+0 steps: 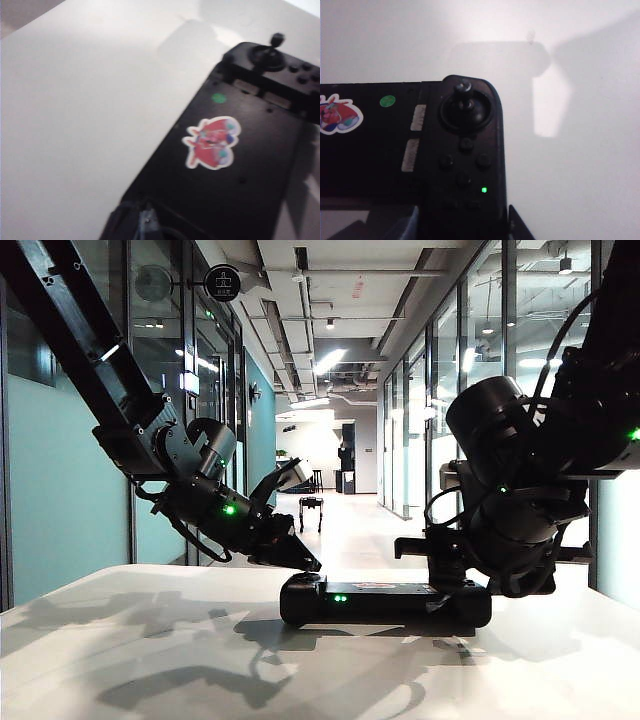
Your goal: Push the left joystick on the remote control sitting on the white table backward to make the robot dog back up in a straight line until it returns close to you.
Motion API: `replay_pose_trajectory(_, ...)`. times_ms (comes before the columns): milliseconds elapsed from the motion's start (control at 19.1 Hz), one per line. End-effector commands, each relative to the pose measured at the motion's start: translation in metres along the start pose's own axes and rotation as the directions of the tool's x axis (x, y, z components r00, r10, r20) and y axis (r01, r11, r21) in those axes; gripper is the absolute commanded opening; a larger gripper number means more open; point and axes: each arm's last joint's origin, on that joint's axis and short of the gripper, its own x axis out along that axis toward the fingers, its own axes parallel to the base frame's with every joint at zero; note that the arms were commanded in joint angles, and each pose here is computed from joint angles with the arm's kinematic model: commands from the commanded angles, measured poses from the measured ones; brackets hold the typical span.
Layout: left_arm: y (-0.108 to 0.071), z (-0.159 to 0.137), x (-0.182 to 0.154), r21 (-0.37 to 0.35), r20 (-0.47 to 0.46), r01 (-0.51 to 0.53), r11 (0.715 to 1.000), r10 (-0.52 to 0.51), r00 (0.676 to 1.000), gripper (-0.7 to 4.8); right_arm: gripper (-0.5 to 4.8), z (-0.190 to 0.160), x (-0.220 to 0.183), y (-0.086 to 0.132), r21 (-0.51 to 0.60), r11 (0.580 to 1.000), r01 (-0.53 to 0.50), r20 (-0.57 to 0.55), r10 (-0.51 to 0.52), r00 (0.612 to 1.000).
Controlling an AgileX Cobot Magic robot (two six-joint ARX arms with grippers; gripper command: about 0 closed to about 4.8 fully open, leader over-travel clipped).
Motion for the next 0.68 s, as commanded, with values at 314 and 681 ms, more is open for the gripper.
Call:
replay_pose_trajectory(314,-0.0053,-0.0020,0.0001,0.033,-0.021,0.070,0.997,-0.070,0.997,-0.05,1.98,0.0054,-0.0009,0.0017,0.022,1.000,-0.002,0.035,0.002,0.999)
replay_pose_trajectory(681,-0.0052,-0.0021,0.0000,0.032,-0.021,0.071,0.997,-0.070,0.997,-0.05,1.98,0.0056,-0.0009,0.0013,0.022,1.000,0.012,0.039,-0.012,0.999)
